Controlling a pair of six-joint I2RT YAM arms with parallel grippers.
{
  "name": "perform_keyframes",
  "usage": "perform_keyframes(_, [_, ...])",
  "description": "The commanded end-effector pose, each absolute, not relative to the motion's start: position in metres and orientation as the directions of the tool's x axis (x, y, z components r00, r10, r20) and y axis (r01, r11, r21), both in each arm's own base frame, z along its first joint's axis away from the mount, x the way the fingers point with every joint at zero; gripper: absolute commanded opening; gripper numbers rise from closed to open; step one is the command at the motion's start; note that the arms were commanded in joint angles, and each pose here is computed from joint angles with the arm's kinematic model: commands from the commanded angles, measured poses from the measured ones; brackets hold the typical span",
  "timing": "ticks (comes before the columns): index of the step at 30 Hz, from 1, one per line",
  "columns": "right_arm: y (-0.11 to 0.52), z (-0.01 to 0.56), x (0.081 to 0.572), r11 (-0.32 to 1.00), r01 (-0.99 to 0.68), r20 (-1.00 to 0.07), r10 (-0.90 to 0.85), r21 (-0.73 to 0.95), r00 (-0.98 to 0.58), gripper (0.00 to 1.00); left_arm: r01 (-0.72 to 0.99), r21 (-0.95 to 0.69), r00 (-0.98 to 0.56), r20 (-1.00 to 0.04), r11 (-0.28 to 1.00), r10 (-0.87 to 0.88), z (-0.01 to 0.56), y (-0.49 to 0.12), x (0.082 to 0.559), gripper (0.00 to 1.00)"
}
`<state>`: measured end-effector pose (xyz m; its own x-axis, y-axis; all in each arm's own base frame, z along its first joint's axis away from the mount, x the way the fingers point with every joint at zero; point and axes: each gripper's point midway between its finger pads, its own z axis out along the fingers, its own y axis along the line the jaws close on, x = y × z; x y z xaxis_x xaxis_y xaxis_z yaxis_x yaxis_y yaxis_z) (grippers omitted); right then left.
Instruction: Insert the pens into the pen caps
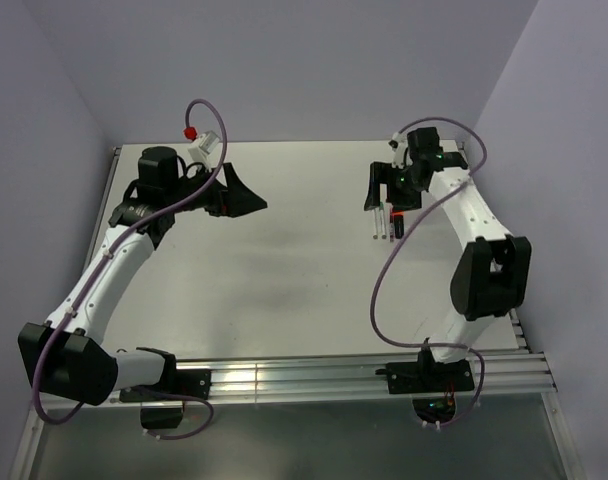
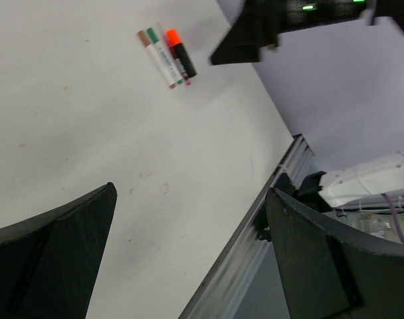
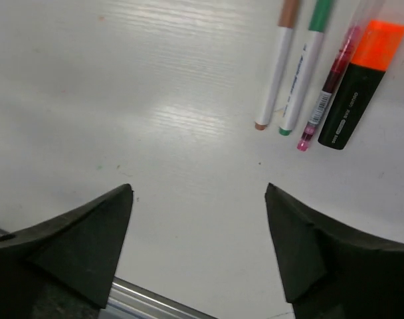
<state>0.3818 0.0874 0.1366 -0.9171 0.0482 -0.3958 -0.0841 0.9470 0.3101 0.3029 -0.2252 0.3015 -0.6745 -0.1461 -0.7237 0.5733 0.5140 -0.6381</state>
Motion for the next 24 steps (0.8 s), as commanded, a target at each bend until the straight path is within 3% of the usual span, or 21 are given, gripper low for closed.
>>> perform_keyframes(1, [0.096,0.195,0.373,0.915,-0.226,-0.562,0.000,0.333,-0.827,0.91,0.601,-0.561,-0.637,-0.766,0.569,-0.083,0.302,-0.208,0.305,0.99])
perform_keyframes(4, [0.107,0.232,0.357,0.872,-0.343,-0.653,-0.035,0.351,-0.757,0.99,0.552,-0.521,-0.622,-0.777,0.651,-0.094,0.298,-0.186,0.320,0.99])
perform_keyframes(11, [0.122,0.277,0.312,0.790,-0.525,-0.791,-0.085,0.316,-0.605,1.00,0.436,-0.388,-0.569,-0.818,0.812,-0.086,0.289,-0.134,0.340,0.99])
perform_keyframes(16, [0.121,0.247,0.280,0.798,-0.546,-0.811,-0.132,0.254,-0.570,1.00,0.401,-0.303,-0.577,-0.817,0.865,-0.019,0.256,-0.115,0.335,0.99])
perform_keyframes(24, [0.130,0.212,0.256,0.790,-0.574,-0.806,-0.188,0.215,-0.561,1.00,0.366,-0.300,-0.614,-0.789,0.881,-0.014,0.219,-0.108,0.324,0.99])
